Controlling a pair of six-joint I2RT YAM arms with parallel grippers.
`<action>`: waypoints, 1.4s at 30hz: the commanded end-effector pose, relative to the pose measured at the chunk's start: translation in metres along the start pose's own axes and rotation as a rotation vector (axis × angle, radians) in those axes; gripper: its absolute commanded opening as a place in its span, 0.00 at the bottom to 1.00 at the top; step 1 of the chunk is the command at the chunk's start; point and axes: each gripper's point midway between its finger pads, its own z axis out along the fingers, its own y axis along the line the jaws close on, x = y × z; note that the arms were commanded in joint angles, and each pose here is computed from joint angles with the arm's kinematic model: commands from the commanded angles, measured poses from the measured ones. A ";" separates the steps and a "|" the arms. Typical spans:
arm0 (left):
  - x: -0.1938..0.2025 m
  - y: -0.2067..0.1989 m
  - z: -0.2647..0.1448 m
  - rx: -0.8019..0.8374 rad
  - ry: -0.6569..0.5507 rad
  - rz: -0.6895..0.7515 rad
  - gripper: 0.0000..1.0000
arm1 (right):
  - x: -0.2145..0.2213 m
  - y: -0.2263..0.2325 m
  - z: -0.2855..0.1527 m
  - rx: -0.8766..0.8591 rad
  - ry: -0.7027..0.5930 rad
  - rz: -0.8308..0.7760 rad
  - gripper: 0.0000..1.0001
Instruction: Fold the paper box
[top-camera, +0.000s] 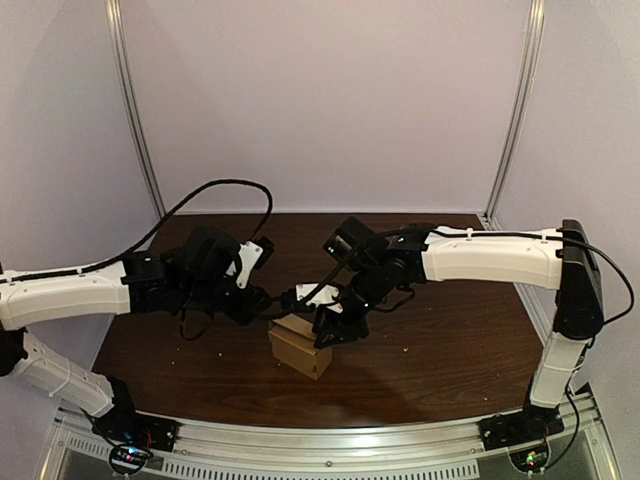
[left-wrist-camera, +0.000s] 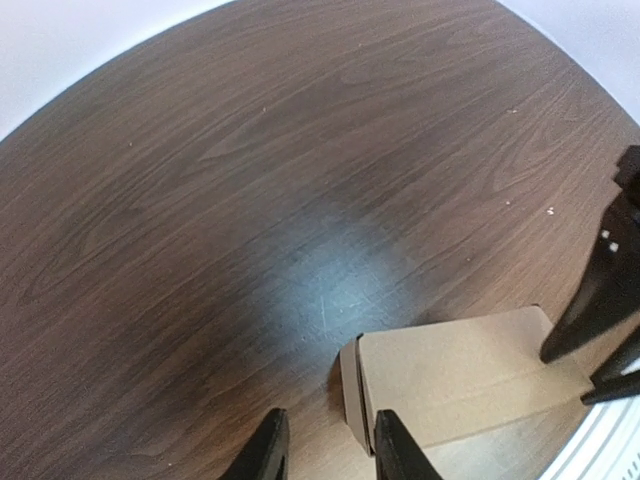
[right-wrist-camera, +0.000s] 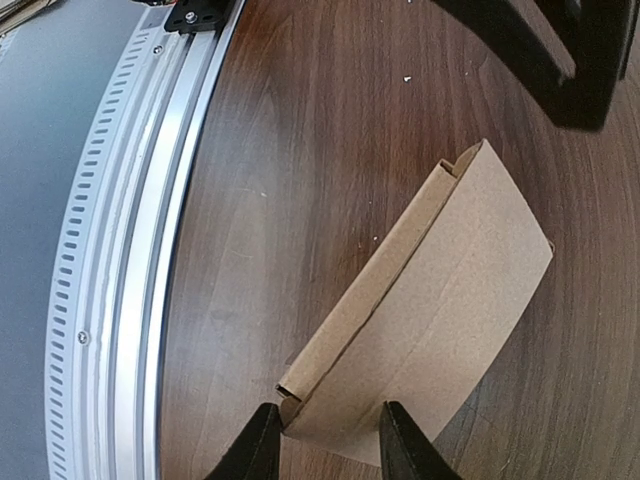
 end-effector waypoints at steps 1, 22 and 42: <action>0.002 0.003 0.021 -0.059 0.041 -0.028 0.31 | 0.020 0.000 0.013 0.008 0.073 0.007 0.35; 0.038 0.043 0.022 -0.207 0.016 -0.045 0.25 | 0.040 0.003 0.030 0.020 0.165 -0.037 0.35; 0.061 0.006 0.058 -0.002 0.083 -0.058 0.24 | 0.039 0.002 0.030 0.026 0.166 -0.039 0.36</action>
